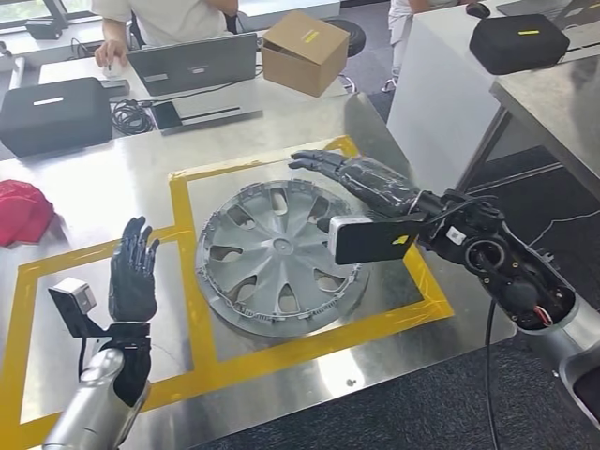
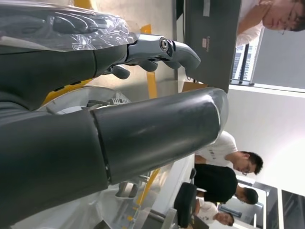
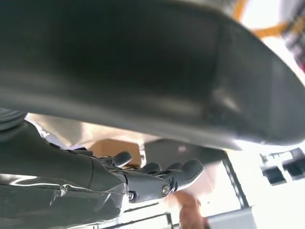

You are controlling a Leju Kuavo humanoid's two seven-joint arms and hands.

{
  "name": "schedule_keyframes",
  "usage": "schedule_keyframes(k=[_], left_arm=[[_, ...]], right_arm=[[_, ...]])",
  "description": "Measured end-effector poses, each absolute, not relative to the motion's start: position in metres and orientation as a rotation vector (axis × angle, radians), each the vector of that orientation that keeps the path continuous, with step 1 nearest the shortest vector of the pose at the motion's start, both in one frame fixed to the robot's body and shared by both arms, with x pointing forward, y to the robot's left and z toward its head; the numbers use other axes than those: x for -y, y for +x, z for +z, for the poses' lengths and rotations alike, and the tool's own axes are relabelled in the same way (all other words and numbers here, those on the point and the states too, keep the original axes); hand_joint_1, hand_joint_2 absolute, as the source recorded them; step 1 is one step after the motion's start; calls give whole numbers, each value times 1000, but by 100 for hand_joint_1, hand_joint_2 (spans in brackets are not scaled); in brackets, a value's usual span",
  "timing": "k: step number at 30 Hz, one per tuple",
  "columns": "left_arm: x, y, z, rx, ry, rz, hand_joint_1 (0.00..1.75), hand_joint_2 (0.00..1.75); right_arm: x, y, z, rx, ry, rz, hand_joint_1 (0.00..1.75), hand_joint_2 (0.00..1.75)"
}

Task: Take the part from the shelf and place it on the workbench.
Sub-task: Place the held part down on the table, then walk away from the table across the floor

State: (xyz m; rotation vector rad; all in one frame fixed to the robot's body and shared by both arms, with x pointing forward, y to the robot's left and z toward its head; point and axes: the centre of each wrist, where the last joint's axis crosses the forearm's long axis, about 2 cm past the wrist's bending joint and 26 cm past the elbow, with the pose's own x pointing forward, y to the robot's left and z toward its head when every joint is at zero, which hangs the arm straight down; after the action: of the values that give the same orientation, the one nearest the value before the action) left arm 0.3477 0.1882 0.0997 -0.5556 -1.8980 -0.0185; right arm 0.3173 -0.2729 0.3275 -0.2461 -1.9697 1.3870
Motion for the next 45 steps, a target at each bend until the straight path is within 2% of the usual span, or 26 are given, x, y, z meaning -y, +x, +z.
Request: schedule_keyframes(k=[6,11,22,45], left_arm=[[-182,349,106,1907,-547,-11,0,0],[-177,350,110,1917,-539,4,0,0],[-174,350,116,1943,-532,22,0,0],[-173,346,121,1961,-530,49,0,0]], right_arm=[[281,320,328,2195,-50,900,0,0],[276,315,311,2185,57,766,0,0],[266,309,293,2139,160,635,0,0],[260,314,285,2114,203,599,0,0]])
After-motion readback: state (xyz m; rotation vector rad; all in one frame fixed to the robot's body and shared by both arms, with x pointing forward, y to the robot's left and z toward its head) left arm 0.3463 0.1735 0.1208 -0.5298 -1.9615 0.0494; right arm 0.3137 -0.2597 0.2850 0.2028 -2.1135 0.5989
